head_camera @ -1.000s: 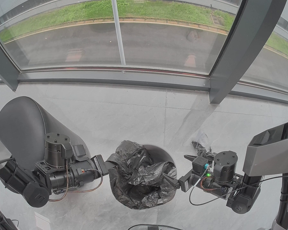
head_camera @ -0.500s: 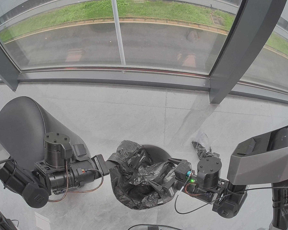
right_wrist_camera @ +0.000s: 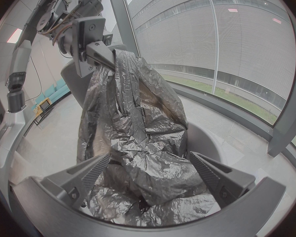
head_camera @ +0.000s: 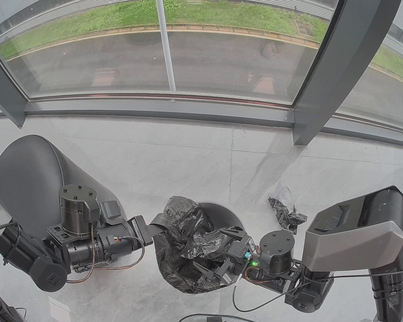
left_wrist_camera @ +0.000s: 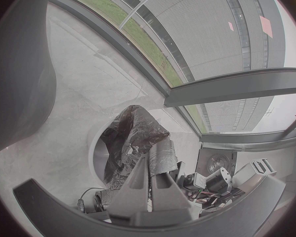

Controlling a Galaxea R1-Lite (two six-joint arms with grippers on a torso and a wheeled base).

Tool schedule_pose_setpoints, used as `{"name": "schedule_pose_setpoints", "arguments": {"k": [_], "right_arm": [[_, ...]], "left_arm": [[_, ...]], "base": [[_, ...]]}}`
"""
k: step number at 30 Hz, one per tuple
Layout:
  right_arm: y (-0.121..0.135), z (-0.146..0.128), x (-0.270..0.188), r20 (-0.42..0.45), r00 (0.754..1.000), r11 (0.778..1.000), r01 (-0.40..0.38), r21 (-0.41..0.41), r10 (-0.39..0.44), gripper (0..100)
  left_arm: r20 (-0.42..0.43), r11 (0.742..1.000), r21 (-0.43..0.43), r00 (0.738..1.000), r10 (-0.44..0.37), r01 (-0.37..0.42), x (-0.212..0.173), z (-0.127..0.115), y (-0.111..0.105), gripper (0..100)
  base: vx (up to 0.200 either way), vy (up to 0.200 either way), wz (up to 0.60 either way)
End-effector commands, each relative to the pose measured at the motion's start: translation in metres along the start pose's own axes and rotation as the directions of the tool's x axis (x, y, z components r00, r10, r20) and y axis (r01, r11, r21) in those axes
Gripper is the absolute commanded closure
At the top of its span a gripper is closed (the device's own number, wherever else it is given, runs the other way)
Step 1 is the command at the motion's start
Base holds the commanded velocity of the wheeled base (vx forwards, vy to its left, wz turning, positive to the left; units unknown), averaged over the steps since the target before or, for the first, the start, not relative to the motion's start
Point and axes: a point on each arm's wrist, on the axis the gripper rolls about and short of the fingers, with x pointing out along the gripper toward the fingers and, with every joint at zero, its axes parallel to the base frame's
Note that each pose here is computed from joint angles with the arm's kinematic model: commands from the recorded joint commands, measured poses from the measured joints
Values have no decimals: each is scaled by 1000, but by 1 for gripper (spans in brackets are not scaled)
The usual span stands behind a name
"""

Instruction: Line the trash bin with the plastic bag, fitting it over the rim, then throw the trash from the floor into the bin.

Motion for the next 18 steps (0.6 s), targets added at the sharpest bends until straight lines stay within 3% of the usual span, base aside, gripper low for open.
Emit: {"name": "schedule_pose_setpoints", "arguments": {"k": [1,3,7,8,18], "right_arm": [[-2,-16,22,-10,999,1000,31,0,-31,0],[-8,-20,29,-15,996,997,83,4,-83,0],[-14,-23,32,-19,994,994,111,6,-111,0],[-14,-24,32,-20,993,993,116,8,-115,100],[-18,-5,14,-1,990,990,143,12,-143,100]], "left_arm": [[8,1000,2,1000,-8,8,-2,1,-2,100],[11,1000,3,1000,-12,11,-4,1,-3,100],[16,1000,5,1000,-15,14,-6,2,-4,100],[17,1000,5,1000,-16,16,-6,2,-4,100],[19,1000,6,1000,-20,20,-8,2,-5,100]], "base": [[0,0,0],[0,0,0],[0,0,0],[0,0,0],[0,0,0]]}}
